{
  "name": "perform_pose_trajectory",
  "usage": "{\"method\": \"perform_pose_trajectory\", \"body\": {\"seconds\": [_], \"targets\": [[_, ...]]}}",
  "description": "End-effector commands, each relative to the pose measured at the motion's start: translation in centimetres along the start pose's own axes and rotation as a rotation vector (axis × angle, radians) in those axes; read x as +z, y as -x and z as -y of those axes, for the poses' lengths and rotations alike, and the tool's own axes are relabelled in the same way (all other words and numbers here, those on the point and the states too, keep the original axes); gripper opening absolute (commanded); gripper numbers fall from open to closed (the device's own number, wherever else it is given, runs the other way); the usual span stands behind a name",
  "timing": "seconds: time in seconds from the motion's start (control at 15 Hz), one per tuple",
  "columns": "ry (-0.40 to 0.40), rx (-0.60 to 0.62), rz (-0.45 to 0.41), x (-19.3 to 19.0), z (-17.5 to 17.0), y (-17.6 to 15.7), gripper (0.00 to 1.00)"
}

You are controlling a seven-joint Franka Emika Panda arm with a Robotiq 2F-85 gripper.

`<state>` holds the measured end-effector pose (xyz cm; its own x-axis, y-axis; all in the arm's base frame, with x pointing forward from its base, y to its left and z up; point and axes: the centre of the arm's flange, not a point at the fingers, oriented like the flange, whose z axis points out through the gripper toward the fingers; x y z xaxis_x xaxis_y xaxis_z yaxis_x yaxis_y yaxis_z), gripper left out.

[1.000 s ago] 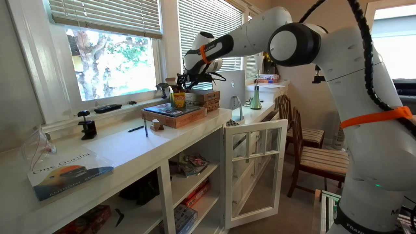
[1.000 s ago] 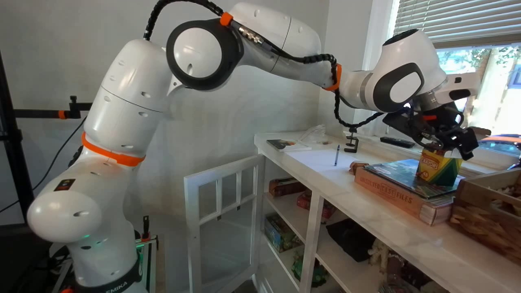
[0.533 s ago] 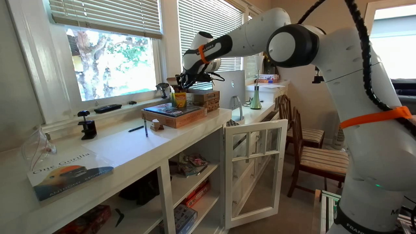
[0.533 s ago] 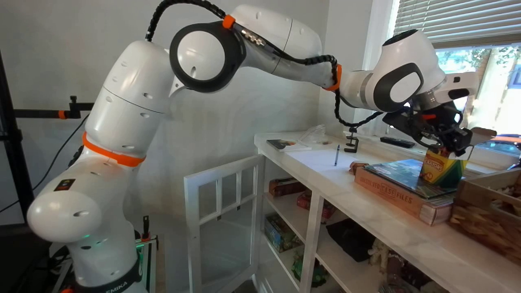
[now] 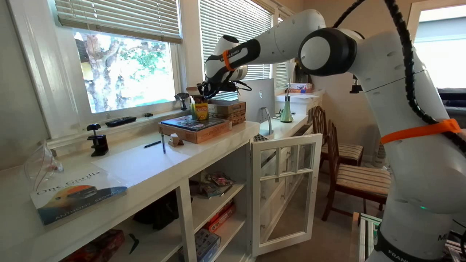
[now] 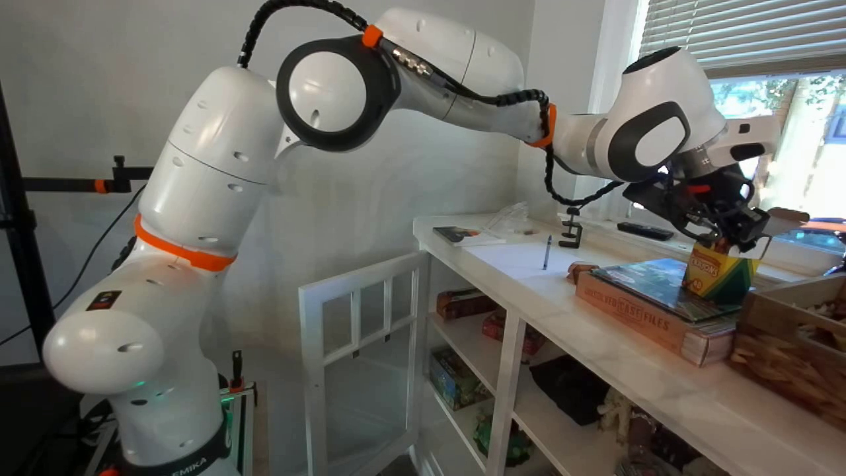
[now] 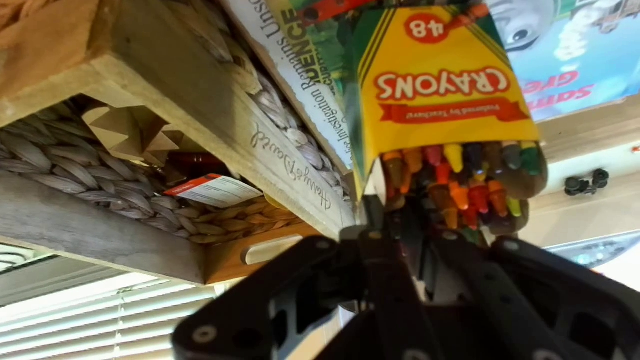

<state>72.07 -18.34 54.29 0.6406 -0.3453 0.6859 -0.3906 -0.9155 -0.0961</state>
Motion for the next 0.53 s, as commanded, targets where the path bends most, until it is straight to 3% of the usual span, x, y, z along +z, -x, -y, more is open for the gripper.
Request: {"method": "perform_pose_trajectory", "body": {"seconds": [0.0, 0.47], "targets": [[-0.028, 0.021, -0.013, -0.4, 0.1, -0.4, 0.04], [-0.064, 0.02, -0.047, -3.9, 0.3, -0.1, 0.04]]}}
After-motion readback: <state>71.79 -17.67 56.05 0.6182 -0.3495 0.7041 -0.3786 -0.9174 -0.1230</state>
